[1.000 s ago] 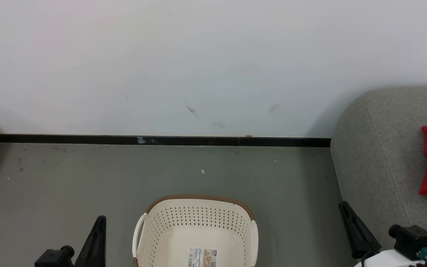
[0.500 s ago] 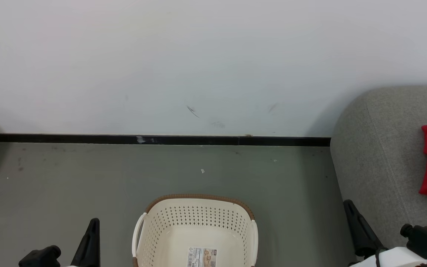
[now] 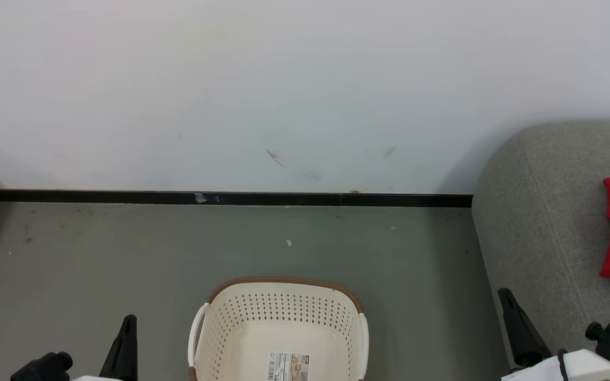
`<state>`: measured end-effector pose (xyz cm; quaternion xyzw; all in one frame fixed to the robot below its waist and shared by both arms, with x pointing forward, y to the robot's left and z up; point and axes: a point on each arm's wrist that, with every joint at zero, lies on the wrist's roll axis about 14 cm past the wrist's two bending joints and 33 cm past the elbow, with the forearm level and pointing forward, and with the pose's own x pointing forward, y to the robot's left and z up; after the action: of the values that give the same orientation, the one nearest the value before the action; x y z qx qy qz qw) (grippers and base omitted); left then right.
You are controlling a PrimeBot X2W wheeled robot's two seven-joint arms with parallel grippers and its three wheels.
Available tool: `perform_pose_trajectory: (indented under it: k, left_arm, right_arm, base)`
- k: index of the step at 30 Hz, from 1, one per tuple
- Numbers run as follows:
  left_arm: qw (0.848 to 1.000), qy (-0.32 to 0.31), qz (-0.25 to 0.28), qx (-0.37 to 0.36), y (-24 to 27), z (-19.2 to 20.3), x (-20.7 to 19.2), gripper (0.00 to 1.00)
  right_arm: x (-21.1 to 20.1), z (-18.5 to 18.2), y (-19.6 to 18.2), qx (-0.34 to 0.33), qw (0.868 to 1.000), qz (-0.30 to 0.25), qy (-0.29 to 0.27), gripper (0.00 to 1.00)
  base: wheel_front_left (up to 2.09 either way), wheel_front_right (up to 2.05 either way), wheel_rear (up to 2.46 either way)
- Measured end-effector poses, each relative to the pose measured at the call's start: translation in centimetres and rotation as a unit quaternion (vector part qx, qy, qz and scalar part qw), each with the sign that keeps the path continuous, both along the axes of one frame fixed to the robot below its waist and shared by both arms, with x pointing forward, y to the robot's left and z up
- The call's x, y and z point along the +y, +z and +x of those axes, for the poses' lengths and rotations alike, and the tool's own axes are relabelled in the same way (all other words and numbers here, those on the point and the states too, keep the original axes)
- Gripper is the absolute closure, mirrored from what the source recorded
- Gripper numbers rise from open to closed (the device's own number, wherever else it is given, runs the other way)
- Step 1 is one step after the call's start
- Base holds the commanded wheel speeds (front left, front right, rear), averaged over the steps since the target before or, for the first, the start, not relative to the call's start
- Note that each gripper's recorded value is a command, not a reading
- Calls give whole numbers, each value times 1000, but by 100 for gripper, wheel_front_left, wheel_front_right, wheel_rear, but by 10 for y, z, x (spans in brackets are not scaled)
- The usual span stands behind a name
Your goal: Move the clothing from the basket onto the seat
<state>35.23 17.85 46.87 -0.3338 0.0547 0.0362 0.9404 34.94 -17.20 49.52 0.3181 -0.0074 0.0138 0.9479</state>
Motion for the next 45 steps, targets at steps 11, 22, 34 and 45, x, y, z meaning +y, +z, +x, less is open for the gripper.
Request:
perform_pose_trajectory:
  k: [11,22,34,45]
  left_arm:
    - [997,5,-71,7,-1,4,2,100]
    - [990,14,-143,15,-4,5,4,100]
    - [975,16,-221,13,-2,8,4,100]
    - [957,19,-289,11,-2,12,5,100]
  right_arm:
    - [-8,5,-3,13,997,72,-10,100]
    - [-14,7,-7,26,989,147,-19,100]
    - [-18,10,-11,39,973,227,-24,100]
    - [-24,15,-13,45,953,299,-31,100]
  base:
    - [0,0,0]
    - [0,0,0]
    - [0,0,0]
    - [0,0,0]
